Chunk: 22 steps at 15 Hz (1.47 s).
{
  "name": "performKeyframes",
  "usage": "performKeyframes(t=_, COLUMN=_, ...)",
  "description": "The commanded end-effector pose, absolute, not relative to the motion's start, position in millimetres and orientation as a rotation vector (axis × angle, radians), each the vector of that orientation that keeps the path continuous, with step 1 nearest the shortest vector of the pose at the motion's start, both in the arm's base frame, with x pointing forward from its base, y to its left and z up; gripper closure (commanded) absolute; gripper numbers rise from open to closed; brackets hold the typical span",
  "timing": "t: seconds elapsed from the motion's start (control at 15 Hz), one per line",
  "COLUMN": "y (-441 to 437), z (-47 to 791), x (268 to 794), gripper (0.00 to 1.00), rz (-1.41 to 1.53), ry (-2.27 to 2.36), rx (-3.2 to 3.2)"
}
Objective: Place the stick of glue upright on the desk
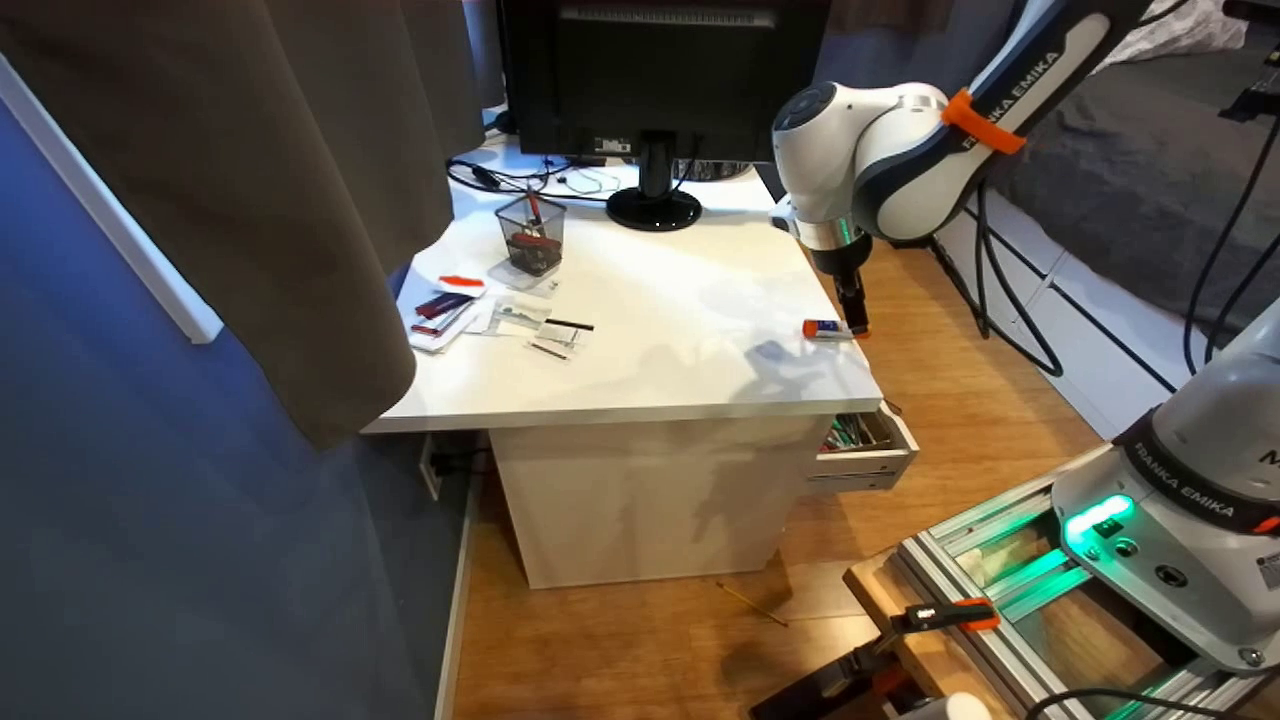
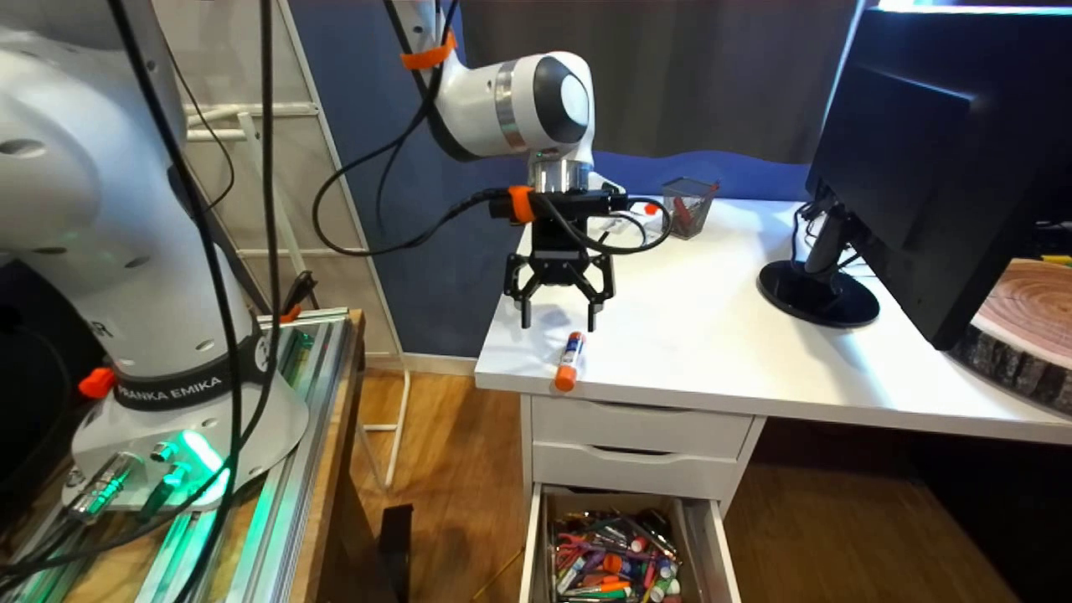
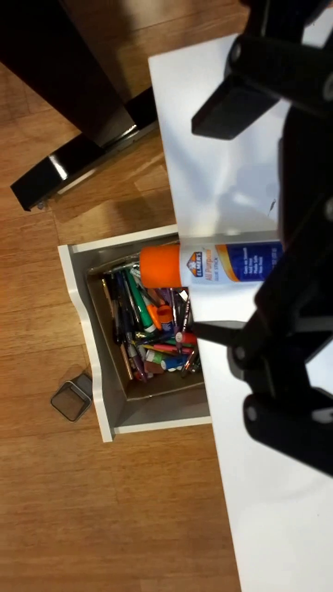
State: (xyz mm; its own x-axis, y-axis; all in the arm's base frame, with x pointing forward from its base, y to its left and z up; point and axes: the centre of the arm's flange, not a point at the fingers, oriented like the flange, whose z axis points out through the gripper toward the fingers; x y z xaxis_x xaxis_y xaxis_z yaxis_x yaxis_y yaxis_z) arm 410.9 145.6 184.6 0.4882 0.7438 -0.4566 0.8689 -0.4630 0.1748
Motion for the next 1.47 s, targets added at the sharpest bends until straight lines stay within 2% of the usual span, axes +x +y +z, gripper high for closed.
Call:
performKeyframes(t=0.0, y=161, z=156, x=436, gripper=0.00, rz=-0.528, ry=1.337, rx=2.299)
performKeyframes(t=0.53, y=175, z=120, x=464, gripper=0.00, rz=-0.637, ry=1.340, rx=2.239)
performKeyframes(t=0.67, y=175, z=118, x=471, gripper=0.28, rz=-0.654, ry=1.332, rx=2.229)
performKeyframes(t=0.8, y=175, z=114, x=476, gripper=0.43, rz=-0.669, ry=1.320, rx=2.223)
performKeyframes(t=1.27, y=180, z=110, x=483, gripper=0.90, rz=-0.728, ry=1.311, rx=2.188)
performKeyframes(t=1.33, y=180, z=112, x=483, gripper=0.94, rz=-0.735, ry=1.310, rx=2.186)
performKeyframes(t=1.4, y=179, z=114, x=483, gripper=0.92, rz=-0.737, ry=1.308, rx=2.186)
